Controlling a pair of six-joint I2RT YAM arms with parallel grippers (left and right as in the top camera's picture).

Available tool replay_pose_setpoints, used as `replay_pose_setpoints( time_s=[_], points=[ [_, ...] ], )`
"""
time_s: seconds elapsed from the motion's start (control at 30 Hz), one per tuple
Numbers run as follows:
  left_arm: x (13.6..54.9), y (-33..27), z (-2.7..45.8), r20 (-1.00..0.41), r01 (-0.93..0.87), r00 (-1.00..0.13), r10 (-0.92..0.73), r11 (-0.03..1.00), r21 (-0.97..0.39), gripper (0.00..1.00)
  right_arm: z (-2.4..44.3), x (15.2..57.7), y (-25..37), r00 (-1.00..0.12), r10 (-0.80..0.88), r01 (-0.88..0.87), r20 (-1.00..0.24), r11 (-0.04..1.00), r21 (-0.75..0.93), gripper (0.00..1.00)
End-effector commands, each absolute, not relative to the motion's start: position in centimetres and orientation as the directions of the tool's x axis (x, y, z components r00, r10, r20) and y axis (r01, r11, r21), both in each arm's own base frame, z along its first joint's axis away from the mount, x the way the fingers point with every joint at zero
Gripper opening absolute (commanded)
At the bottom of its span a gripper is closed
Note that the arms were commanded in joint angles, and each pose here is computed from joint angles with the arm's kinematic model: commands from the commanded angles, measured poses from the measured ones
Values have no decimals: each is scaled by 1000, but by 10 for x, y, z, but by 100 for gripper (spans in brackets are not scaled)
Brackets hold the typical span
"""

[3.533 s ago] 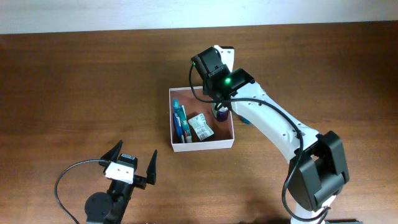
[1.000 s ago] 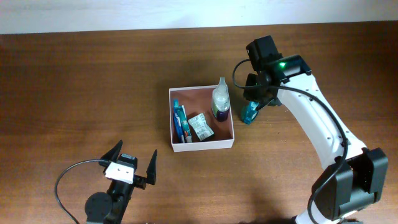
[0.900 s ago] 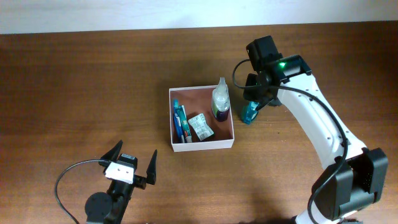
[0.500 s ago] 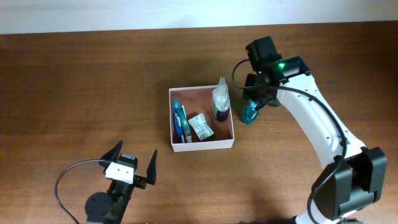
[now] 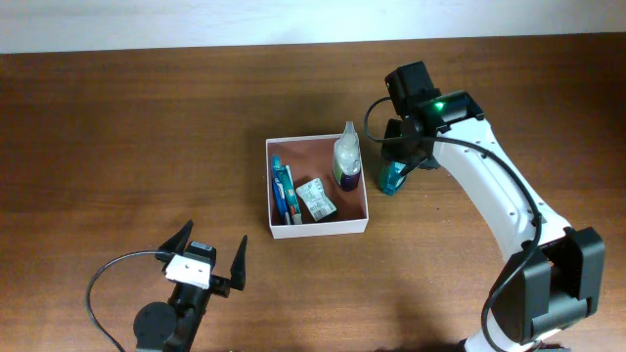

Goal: Pack container
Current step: 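Lower the right gripper and grasp the blue Listerine bottle, then lift the Listerine bottle and carry it left into the box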

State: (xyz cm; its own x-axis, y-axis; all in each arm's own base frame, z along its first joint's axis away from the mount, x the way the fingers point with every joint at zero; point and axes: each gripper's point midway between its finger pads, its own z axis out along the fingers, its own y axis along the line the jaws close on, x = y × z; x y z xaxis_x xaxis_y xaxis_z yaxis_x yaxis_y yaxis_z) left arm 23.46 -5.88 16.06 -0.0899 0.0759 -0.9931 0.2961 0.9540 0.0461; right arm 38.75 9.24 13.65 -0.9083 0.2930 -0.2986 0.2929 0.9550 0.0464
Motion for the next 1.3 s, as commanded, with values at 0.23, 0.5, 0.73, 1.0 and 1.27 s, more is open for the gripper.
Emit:
replay_pose_setpoints(
  time_s=[0.23,0.5,0.73,1.0,1.27],
  points=[
    [234,-60,158,-992,306,-83,94,950,64,100,134,388,92,-909,288,292,-301,956,33,30],
    [234,-60,158,-992,306,-84,93,950,64,99,135,388,92,-915,268,272,-303,962,27,24],
    [234,-60,158,-992,306,-83,94,950,64,99,174,387,92,-899,271,269,-343,961,54,23],
    [234,-60,158,-992,306,-84,94,950,64,99,207,361,85,-906,241,238,-347,970,51,23],
    [234,-60,158,-992,306,-83,93,950,64,99,251,335,102,-903,153,89,-401,981,174,23]
  ],
)
